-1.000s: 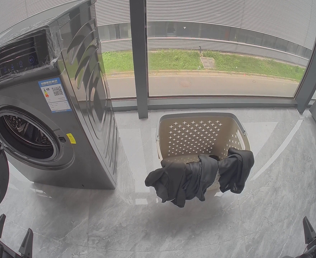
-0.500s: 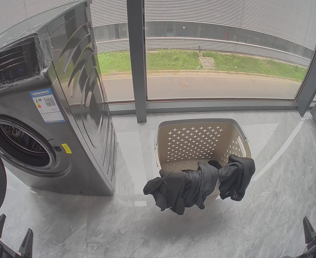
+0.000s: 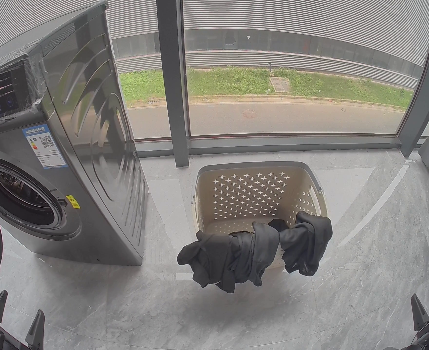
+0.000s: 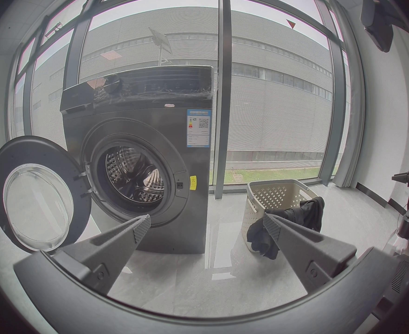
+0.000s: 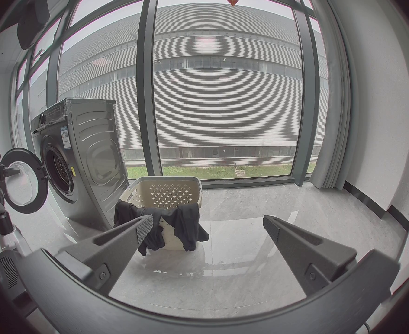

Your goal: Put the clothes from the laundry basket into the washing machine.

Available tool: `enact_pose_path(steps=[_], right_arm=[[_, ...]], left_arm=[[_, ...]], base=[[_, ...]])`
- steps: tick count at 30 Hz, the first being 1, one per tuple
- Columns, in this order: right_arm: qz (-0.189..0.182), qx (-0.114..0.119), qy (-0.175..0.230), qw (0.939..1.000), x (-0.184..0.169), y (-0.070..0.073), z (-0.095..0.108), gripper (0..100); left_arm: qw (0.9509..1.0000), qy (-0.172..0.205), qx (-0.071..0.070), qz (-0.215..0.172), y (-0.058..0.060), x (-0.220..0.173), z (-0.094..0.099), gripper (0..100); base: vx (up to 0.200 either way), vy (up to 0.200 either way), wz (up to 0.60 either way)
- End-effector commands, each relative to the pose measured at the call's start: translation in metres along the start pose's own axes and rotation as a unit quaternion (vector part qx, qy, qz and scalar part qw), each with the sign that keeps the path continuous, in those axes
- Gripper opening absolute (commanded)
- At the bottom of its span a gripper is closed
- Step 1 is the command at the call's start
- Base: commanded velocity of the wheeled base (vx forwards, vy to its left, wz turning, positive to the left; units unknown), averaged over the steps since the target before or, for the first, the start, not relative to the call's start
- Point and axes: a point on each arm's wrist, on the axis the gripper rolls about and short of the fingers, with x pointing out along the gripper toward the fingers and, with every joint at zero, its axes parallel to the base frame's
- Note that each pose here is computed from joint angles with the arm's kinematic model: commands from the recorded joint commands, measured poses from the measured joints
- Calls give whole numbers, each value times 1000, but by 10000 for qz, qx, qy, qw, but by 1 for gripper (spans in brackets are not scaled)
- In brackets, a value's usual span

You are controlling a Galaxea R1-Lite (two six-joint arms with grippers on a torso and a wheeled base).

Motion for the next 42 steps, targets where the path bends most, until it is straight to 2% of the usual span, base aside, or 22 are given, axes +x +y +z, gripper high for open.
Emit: enact_pose_path(steps=[1, 42], right_arm=[[3, -1, 15, 10000, 0, 0, -3, 100], [3, -1, 15, 10000, 0, 0, -3, 100]], left_arm=[[10000, -7, -4, -8, 0, 0, -5, 100], [10000, -8, 35, 0, 0, 0, -5, 100]], base=[[0, 0, 0], [5, -15, 0]])
